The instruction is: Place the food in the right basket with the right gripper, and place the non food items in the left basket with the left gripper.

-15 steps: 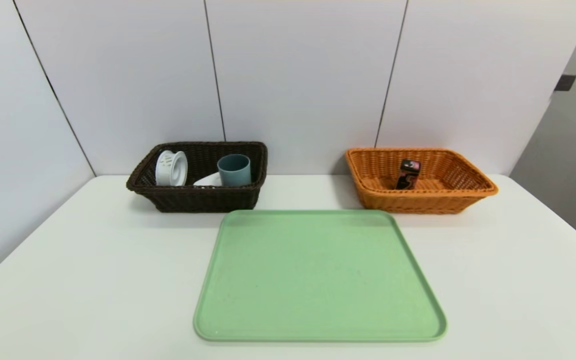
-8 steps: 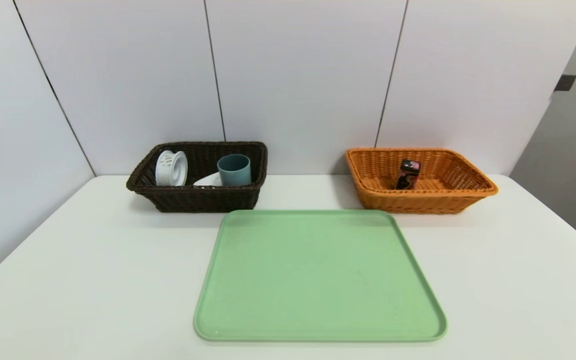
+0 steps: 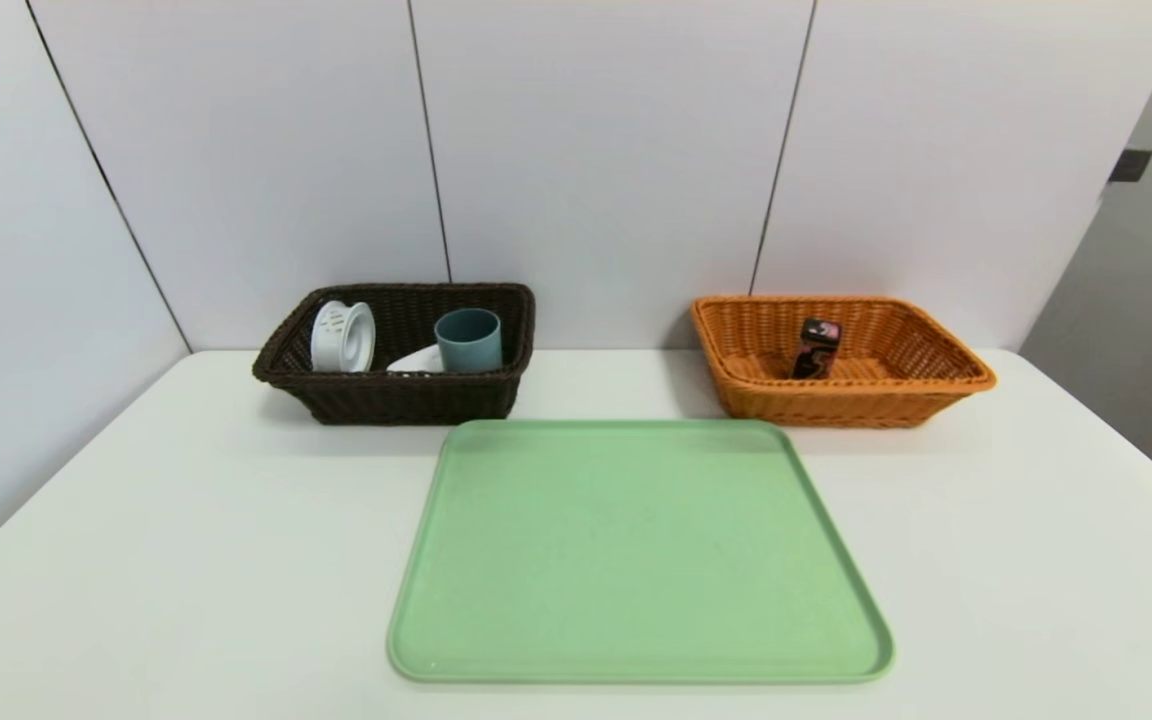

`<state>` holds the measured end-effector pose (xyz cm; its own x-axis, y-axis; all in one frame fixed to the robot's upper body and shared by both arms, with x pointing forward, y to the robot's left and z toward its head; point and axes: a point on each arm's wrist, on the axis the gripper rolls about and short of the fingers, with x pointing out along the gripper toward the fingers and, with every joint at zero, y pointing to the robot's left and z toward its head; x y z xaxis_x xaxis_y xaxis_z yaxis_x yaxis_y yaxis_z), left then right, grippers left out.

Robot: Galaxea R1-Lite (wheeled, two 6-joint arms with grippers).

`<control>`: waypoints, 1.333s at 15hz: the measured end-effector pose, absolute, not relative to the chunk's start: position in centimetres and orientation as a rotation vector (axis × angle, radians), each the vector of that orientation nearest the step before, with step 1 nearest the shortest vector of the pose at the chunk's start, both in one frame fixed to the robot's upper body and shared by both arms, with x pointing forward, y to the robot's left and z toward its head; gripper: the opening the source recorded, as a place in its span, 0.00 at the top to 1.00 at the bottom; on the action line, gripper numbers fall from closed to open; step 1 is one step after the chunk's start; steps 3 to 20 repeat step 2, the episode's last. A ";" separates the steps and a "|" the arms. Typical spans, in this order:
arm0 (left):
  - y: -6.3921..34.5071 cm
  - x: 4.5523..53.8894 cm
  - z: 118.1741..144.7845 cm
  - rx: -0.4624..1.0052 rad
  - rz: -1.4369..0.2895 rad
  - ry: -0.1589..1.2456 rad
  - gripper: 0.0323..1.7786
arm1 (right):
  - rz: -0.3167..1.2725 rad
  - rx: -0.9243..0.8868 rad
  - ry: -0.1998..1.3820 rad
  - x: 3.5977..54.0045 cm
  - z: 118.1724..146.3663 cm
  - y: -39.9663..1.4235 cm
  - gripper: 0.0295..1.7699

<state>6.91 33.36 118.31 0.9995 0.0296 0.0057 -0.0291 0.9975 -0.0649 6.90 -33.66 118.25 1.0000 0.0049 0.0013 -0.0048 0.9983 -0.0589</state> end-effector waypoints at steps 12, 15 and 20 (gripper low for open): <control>33.4 6.9 118.3 -0.065 0.030 -0.006 0.05 | -0.003 -0.039 -0.002 6.9 118.3 -33.7 0.04; 33.4 6.9 118.3 -0.065 0.030 -0.006 0.05 | -0.003 -0.039 -0.002 6.9 118.3 -33.7 0.04; 33.4 6.9 118.3 -0.065 0.030 -0.006 0.05 | -0.003 -0.039 -0.002 6.9 118.3 -33.7 0.04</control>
